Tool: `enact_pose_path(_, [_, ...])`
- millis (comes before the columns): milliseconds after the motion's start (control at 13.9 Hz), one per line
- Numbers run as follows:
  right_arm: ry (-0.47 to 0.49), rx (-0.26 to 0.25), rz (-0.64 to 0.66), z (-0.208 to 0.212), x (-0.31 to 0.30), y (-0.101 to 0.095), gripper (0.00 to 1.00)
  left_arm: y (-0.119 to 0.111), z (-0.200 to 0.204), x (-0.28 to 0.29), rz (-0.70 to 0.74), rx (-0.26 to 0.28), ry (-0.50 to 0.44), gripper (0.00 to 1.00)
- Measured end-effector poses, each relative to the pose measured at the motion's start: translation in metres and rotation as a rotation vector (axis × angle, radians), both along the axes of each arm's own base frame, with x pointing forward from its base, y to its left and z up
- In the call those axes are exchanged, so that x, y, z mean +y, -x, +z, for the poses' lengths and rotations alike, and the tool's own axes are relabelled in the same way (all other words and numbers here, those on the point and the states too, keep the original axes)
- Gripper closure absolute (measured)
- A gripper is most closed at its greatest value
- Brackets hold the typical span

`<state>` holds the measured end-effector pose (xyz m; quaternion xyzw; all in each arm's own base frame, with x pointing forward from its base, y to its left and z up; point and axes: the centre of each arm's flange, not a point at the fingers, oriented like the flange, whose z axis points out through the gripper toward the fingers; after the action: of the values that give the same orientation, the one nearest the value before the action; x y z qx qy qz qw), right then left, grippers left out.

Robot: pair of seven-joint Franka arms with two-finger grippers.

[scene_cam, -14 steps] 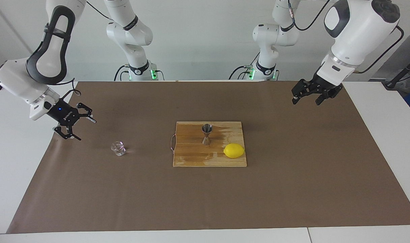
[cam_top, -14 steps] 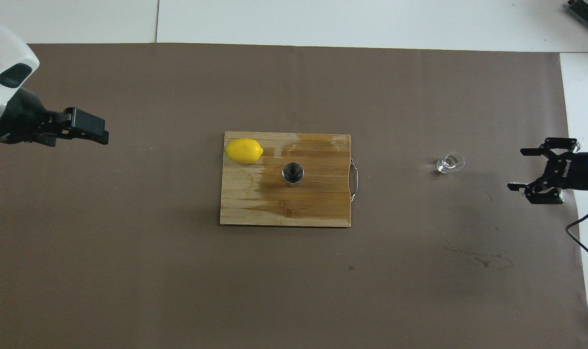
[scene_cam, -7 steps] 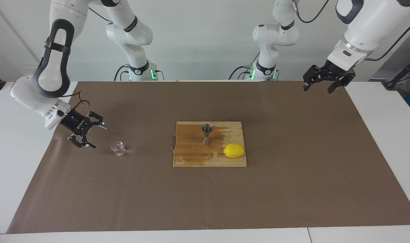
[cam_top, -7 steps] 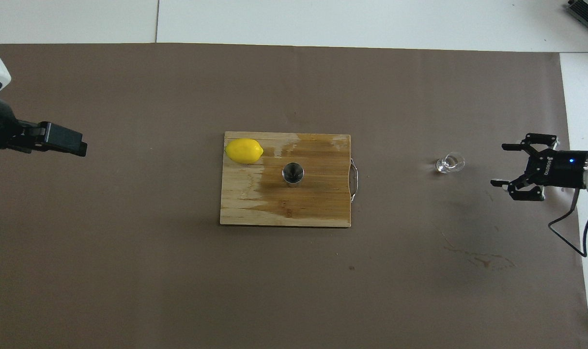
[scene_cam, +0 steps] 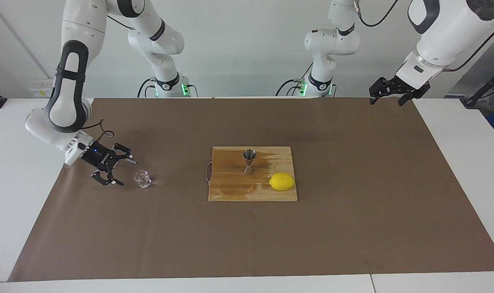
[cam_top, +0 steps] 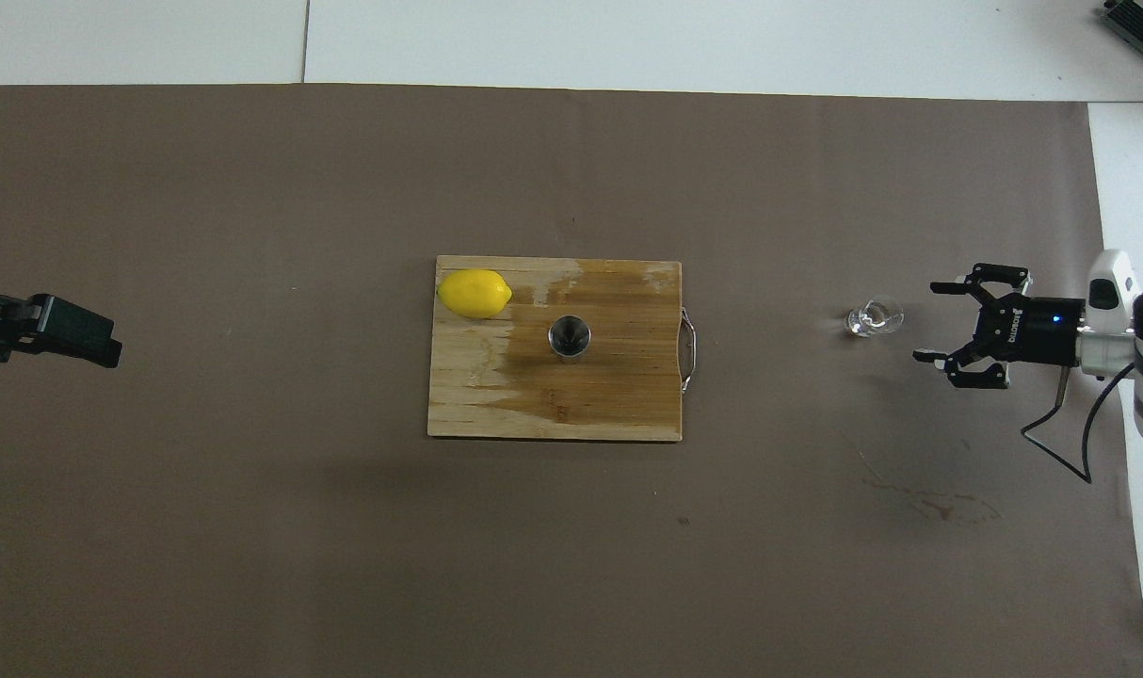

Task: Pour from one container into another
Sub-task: 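Move the open right gripper toward the small clear glass, then close the right gripper around the clear glass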

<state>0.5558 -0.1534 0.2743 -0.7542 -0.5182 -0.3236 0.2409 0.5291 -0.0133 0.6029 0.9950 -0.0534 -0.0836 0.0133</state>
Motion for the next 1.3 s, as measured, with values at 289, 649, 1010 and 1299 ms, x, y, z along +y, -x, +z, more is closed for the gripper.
enact_pose_path(289, [-0.072,0.003,0.046,-0.02,0.009,0.002,0.0,0.008,-0.006,0.002,0.016,-0.009,0.003,0.0])
enact_pose_path(649, [-0.095,0.006,0.066,-0.02,0.012,0.0,0.0,0.007,-0.001,-0.005,0.041,-0.031,-0.002,0.0])
enact_pose_path(1010, [-0.106,0.005,0.082,-0.023,0.011,-0.011,0.0,-0.003,0.005,-0.002,0.062,-0.119,0.001,0.0])
enact_pose_path(1299, [-0.14,0.019,0.104,-0.024,0.015,-0.014,0.0,-0.009,0.009,-0.002,0.117,-0.174,0.0,0.0])
